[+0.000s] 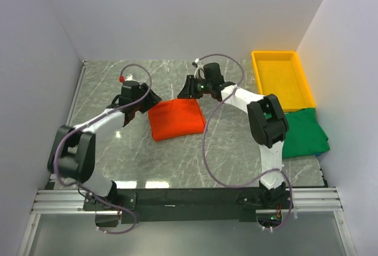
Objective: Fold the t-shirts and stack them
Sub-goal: Smooth out wrinkles on the folded tshirt
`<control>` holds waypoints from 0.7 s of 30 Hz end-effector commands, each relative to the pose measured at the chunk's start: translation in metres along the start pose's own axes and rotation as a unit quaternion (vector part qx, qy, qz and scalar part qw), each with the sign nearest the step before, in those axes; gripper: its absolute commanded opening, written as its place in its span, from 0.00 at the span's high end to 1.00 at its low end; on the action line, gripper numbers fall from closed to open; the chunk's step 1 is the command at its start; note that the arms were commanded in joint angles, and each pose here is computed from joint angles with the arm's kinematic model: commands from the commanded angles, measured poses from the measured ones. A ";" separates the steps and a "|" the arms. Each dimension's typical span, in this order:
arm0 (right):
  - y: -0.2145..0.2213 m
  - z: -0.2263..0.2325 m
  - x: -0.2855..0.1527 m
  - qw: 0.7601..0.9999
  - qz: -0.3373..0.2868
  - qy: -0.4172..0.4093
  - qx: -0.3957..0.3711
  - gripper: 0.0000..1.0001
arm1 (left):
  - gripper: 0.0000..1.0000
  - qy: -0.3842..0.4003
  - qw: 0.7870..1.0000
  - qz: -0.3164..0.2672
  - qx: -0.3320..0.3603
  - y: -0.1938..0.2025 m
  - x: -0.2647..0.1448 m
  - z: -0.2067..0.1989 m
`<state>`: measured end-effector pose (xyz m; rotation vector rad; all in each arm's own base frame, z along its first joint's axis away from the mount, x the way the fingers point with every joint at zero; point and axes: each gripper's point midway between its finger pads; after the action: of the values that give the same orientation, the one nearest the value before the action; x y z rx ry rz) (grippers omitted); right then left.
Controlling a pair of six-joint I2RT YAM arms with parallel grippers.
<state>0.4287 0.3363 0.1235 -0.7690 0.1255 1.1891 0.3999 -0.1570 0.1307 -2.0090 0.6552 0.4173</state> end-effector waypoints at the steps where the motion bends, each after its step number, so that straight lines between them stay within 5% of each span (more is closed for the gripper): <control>1: -0.015 0.002 0.012 0.995 0.006 -0.091 0.047 0.60 | 0.43 0.057 0.998 -0.020 0.006 -0.019 0.025 -0.016; 12: -0.048 -0.105 0.033 0.974 -0.029 -0.076 0.211 0.60 | 0.47 0.023 0.997 0.028 -0.063 -0.008 0.106 0.058; 21: -0.067 -0.075 -0.004 0.974 -0.047 -0.100 0.198 0.60 | 0.38 0.028 0.998 -0.001 -0.049 -0.042 0.079 0.048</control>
<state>0.5112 0.2705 0.0475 -0.2817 0.2719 1.0854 0.4809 -0.1181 0.0452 -2.1285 0.7138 0.5205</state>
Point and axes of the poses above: each gripper's point midway between its finger pads, its own x axis out along the fingers, its own z axis along the line the jaws close on, y = z × x, and after that the axes turned 13 degrees about x, right-handed
